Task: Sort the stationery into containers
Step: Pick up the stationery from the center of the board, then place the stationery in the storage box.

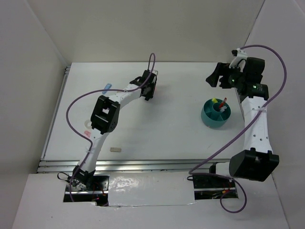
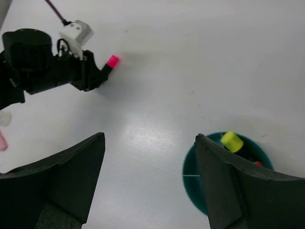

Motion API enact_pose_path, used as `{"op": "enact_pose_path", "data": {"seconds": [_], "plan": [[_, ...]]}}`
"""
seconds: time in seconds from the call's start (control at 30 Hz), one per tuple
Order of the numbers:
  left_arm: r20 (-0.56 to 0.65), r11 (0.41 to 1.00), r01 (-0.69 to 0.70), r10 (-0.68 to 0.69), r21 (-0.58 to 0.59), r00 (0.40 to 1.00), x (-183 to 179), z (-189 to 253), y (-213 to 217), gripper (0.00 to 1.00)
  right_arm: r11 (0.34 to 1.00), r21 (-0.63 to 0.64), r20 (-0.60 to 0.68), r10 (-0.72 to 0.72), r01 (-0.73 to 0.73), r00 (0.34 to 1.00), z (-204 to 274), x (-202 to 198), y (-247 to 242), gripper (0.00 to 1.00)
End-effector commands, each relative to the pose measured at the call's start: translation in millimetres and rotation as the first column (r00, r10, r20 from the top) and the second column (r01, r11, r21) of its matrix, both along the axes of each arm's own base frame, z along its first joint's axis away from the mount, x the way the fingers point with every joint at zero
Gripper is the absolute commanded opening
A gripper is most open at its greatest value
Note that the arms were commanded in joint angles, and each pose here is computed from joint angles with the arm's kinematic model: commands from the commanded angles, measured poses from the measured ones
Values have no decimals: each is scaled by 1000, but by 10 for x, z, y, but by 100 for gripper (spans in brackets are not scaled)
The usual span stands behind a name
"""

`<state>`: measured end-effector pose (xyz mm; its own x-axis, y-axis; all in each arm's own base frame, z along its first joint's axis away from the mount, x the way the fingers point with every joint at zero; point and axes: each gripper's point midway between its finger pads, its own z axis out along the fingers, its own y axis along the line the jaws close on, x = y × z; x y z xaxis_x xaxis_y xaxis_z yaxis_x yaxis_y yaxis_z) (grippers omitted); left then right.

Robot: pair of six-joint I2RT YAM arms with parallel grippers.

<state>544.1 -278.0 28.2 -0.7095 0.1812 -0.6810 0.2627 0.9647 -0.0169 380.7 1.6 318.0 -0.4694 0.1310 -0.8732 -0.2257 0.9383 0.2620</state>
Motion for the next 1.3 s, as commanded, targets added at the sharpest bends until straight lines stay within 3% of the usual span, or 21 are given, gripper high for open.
{"op": "enact_pose_path", "data": {"seconds": [0.0,0.23,0.43,0.73,0.97,1.2,1.27], "plan": [[-124,997,63,-58,33,991,-388,-19,131,0,996,56,49,64,-66,997,209,-93,353,82],[134,945,279,-259,-169,957,-975,1345,-160,0,928,319,-66,222,-190,973,-8,-218,862,87],[232,879,395,-340,-267,912,-1539,1989,-397,0,854,453,-98,333,-256,938,-52,-218,1116,91],[301,800,510,-425,-317,854,-2068,2515,-779,0,742,494,-70,553,-452,831,0,-439,1728,92],[327,786,549,-458,-285,826,-2231,2623,-938,0,737,514,-124,570,-439,812,-173,-413,1811,90],[350,791,552,-455,-263,819,-2229,2731,-948,0,745,530,-185,567,-405,803,-356,-391,1810,79],[354,790,552,-453,-265,818,-2225,2752,-953,0,735,539,-180,578,-412,796,-354,-407,1817,71]]}}
